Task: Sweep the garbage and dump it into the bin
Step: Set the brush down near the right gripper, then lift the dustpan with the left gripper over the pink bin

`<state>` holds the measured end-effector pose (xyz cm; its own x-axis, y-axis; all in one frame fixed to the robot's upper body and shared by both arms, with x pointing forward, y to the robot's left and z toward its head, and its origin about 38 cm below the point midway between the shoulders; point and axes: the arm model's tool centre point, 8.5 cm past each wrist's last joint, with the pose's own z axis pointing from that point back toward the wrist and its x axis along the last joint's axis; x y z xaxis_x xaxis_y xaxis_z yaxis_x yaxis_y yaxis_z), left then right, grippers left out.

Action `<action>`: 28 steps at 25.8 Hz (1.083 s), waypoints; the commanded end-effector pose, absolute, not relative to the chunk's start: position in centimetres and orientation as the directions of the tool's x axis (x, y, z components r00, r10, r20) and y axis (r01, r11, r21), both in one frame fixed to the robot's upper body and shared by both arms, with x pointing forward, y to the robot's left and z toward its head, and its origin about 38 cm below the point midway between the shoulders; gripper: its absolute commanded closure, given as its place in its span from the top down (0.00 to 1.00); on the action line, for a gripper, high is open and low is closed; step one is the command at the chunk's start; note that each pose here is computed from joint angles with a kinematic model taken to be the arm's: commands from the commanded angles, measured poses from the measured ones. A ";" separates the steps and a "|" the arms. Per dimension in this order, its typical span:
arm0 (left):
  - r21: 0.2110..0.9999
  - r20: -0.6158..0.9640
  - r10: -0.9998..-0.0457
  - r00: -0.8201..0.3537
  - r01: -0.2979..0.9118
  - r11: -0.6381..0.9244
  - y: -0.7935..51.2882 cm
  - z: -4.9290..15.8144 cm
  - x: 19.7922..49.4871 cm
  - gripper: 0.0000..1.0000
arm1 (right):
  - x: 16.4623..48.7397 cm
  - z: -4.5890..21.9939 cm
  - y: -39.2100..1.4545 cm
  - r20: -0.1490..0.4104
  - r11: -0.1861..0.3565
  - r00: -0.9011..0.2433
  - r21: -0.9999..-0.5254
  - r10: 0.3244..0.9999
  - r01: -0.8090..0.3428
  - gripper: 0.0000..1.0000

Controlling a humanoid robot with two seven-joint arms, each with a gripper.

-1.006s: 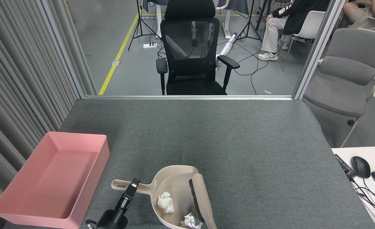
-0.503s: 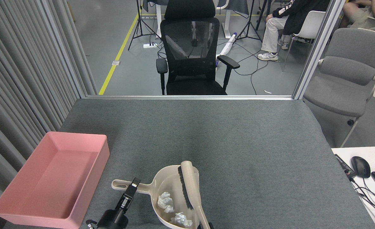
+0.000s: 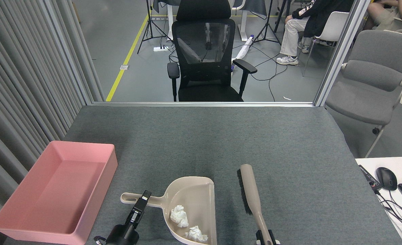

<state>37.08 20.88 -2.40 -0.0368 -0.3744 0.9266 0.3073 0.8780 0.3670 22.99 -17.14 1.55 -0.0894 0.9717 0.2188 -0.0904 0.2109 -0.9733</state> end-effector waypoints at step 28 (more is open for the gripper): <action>0.154 0.983 -0.177 0.054 0.291 0.944 21.5 1.5 38.9 0.17 | 22.4 0.7 -26.7 0.110 0.119 0.097 -0.988 0.989 -0.095 1.00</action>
